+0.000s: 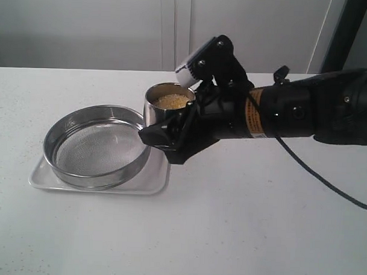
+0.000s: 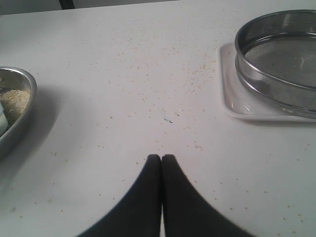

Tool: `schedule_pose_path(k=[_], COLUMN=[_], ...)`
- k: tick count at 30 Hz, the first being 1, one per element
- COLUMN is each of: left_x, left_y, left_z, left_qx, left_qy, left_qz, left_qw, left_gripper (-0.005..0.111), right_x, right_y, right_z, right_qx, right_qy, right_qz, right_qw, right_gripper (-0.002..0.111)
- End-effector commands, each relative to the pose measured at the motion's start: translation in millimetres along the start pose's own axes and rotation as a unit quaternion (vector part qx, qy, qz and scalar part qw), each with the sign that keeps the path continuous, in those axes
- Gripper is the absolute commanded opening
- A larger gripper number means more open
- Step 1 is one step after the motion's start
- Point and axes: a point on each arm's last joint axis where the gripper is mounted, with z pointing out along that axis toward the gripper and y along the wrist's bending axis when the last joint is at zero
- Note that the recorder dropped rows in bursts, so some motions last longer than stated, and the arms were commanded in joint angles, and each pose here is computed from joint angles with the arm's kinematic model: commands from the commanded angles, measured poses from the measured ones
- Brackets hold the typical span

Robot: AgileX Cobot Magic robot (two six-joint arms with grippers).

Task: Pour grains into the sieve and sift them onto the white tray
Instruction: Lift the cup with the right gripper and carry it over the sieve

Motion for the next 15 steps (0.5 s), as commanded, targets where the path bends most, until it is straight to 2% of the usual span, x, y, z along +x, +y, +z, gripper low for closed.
schedule_pose_path(k=[1,15], left_x=[1,1], left_y=[-0.8,-0.8], left_z=[0,0], left_qx=[0.005,0.005], left_qy=[-0.002,-0.002], left_qz=[-0.004,-0.004], left_qw=[1.0,1.0], left_gripper=[0.0,0.0], right_x=[-19,-51], right_y=[5,7], right_z=[9,89], right_qx=[0.011,0.052], right_qy=[-0.002,0.016], right_qz=[0.0,-0.042], right_qw=[1.0,0.998], right_gripper=[0.0,0.0])
